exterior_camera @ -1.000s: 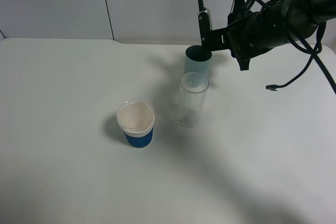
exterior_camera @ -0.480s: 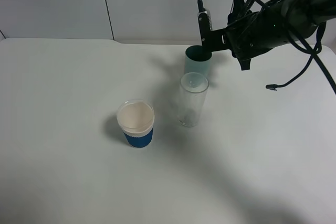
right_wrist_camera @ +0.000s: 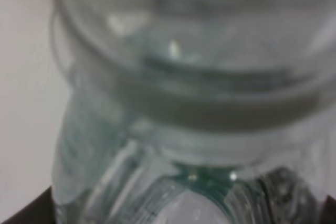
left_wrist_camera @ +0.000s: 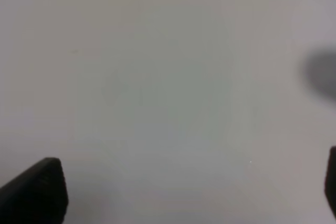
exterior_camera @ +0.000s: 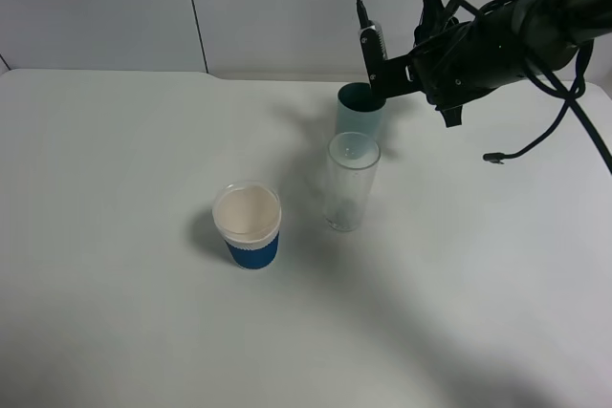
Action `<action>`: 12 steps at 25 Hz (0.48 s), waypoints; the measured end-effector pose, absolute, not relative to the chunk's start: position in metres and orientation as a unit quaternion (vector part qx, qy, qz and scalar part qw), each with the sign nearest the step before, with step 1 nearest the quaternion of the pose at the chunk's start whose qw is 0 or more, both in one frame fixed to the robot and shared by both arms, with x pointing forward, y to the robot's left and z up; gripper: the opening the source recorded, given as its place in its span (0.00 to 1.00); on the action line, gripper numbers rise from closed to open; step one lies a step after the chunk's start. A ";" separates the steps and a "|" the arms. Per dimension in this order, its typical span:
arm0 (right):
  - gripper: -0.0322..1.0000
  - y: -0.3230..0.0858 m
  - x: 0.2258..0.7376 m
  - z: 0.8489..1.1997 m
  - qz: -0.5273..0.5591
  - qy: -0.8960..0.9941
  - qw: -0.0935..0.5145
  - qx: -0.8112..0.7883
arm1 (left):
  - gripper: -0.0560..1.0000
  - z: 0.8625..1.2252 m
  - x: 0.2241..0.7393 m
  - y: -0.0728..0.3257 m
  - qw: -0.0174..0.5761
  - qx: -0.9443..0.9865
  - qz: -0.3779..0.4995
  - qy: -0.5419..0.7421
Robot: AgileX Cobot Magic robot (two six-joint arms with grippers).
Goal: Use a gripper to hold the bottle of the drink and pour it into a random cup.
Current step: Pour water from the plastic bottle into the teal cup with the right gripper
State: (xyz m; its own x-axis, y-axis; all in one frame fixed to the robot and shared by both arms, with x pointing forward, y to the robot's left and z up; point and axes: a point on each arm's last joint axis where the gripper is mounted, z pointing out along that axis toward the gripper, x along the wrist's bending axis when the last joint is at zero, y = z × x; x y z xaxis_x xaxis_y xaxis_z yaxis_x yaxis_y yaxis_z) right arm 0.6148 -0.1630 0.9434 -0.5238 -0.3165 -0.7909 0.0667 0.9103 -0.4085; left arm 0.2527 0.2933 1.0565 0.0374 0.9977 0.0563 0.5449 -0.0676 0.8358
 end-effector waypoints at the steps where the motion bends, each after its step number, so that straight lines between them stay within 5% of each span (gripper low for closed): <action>1: 0.58 -0.163 0.615 0.944 -0.200 0.849 0.483 -0.073 | 0.99 1.057 0.253 0.293 0.325 0.642 0.348 0.600; 12: 0.58 -0.164 0.615 0.944 -0.205 0.848 0.483 -0.073 | 0.99 1.057 0.253 0.293 0.325 0.642 0.348 0.600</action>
State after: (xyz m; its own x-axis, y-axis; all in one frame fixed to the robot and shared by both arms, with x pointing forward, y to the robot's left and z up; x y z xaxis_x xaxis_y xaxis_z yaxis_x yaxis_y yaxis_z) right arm 0.6148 -0.1640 0.9440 -0.5224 -0.3207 -0.7901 0.0747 0.9058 -0.4170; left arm 0.2527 0.2933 1.0565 0.0374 0.9977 0.0563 0.5449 -0.0676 0.8358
